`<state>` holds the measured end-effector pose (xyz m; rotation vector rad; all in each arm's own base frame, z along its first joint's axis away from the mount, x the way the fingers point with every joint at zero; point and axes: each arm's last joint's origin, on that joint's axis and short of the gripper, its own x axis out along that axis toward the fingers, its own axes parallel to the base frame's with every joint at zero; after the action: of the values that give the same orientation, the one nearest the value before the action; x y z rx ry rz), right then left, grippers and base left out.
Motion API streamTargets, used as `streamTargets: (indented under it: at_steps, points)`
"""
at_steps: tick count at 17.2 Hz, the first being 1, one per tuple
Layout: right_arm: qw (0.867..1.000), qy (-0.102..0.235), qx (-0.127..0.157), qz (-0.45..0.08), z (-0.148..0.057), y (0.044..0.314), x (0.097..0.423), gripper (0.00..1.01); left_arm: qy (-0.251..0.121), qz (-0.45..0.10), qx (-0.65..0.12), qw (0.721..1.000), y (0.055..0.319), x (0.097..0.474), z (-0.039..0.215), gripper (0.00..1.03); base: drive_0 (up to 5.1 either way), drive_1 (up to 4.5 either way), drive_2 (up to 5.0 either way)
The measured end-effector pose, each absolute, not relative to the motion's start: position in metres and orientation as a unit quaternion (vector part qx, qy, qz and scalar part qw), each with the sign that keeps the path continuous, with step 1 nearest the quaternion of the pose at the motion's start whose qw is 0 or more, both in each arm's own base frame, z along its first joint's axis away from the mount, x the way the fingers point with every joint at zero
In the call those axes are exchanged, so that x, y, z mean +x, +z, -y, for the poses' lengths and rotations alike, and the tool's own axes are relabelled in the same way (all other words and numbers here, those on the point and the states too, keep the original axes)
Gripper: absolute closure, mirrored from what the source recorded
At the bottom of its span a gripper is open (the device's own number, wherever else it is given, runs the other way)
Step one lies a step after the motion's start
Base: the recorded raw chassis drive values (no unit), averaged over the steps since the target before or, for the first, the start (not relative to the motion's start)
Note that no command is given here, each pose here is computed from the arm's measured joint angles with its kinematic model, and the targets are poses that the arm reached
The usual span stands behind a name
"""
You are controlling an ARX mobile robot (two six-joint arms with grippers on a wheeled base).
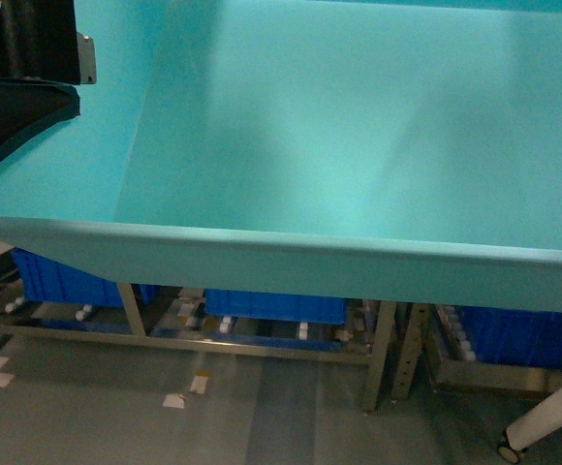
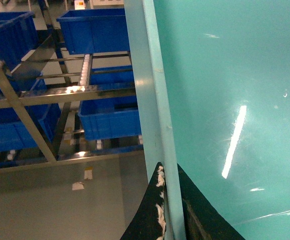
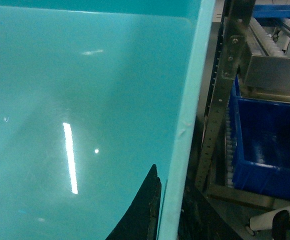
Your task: Organize blue bins on left shelf correctly
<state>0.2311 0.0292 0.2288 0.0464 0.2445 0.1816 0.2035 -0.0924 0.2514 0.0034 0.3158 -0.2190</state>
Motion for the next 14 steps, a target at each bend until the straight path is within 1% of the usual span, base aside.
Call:
streamTargets:
  at_steps: [14]
  points:
    - [0.988,0.091,0.023,-0.124,-0.0292,0.2282,0.2312,0.94,-0.109,-0.158,0.002,0.982,0.2513,0.2035,0.0923,1.01,-3.9,4.68,-0.5]
